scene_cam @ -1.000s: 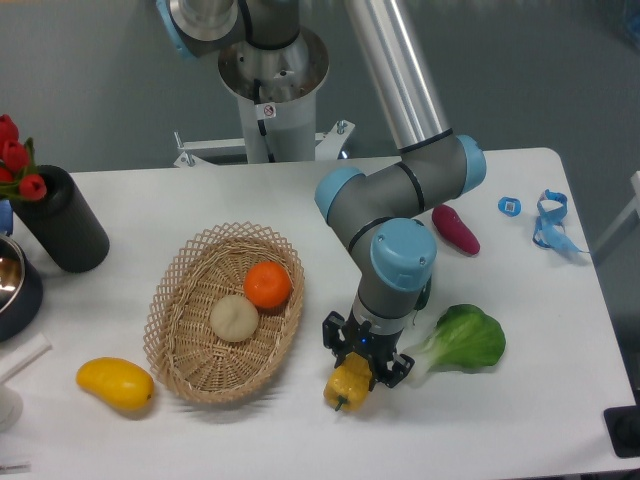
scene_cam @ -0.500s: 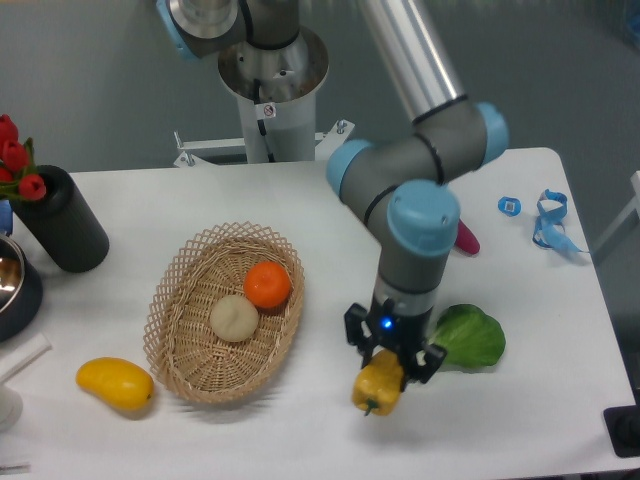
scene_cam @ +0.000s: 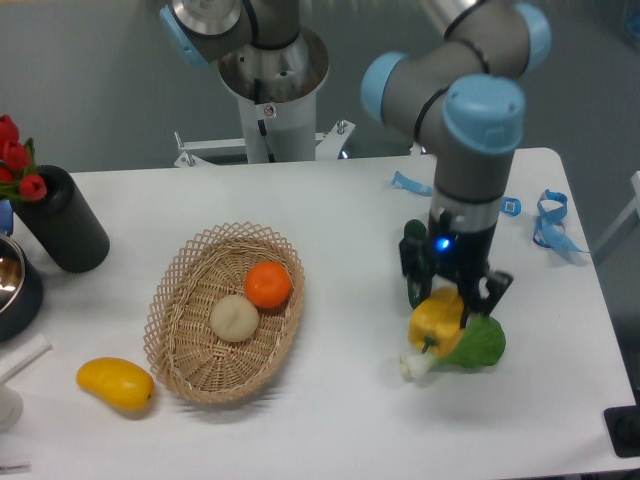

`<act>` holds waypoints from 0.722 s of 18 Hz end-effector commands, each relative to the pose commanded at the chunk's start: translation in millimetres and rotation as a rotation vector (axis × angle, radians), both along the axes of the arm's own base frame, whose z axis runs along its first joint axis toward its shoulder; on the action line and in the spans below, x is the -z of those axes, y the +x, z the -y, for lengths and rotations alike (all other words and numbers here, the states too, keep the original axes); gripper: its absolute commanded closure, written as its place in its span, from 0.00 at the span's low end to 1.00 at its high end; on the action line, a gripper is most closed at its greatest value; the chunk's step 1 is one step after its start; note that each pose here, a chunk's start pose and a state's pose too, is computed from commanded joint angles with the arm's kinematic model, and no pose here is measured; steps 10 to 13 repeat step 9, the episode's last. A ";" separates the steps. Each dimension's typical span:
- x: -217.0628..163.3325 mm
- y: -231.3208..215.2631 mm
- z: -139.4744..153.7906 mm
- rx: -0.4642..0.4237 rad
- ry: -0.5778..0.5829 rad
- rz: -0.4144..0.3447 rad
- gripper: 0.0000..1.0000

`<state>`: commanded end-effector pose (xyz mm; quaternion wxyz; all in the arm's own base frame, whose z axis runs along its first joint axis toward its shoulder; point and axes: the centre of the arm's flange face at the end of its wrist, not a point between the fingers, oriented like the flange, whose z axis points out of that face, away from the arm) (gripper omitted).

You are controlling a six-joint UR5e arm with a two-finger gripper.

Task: Pick up the yellow pepper from the table
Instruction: 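Lift the yellow pepper and carry it up beside the bok choy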

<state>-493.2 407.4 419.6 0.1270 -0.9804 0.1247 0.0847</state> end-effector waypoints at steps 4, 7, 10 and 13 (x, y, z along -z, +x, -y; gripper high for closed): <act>-5.0 -0.6 4.7 -0.007 0.006 -0.006 0.71; -4.3 -1.0 5.4 -0.010 0.007 -0.003 0.71; -4.3 -1.6 6.2 -0.011 0.007 -0.003 0.71; -4.3 -1.6 6.2 -0.011 0.007 -0.003 0.71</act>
